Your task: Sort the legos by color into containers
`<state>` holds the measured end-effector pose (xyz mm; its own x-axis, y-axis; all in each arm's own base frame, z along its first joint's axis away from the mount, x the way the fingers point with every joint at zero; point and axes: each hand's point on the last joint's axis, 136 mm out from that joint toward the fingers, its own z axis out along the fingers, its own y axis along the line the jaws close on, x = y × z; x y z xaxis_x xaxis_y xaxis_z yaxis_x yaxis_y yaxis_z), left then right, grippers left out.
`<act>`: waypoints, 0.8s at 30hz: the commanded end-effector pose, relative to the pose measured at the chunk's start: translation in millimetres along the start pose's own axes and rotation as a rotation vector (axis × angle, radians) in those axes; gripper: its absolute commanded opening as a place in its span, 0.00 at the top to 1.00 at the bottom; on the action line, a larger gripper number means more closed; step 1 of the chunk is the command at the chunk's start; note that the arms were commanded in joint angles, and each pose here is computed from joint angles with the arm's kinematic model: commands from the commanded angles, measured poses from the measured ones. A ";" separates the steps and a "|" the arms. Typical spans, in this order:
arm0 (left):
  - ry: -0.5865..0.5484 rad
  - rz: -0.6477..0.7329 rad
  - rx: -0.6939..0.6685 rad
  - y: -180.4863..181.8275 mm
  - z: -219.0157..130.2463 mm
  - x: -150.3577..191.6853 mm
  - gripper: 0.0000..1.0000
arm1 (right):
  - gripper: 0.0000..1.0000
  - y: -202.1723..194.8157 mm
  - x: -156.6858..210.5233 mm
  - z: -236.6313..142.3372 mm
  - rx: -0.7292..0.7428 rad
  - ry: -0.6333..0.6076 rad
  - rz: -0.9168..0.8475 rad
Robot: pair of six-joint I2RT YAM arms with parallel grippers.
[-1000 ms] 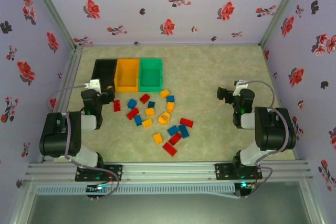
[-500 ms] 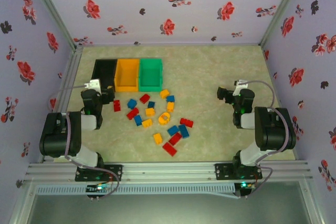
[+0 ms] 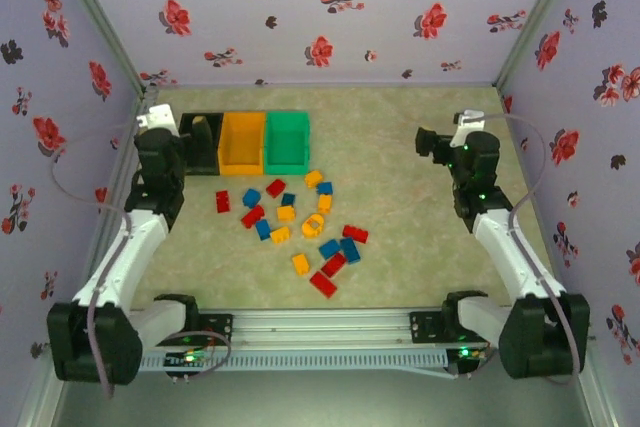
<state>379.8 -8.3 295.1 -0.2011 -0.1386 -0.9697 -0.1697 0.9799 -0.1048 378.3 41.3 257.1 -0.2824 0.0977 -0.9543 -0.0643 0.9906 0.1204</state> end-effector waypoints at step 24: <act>0.734 0.170 0.359 -129.0 -126.8 147.1 0.03 | 0.13 135.3 107.5 9.5 -0.124 0.603 0.098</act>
<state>271.4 -155.1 212.2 -0.7173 -0.0108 -0.6967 0.1325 0.9795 -0.1516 349.3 179.6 165.5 -0.7517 0.0554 -0.6572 -0.1329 0.9633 0.2333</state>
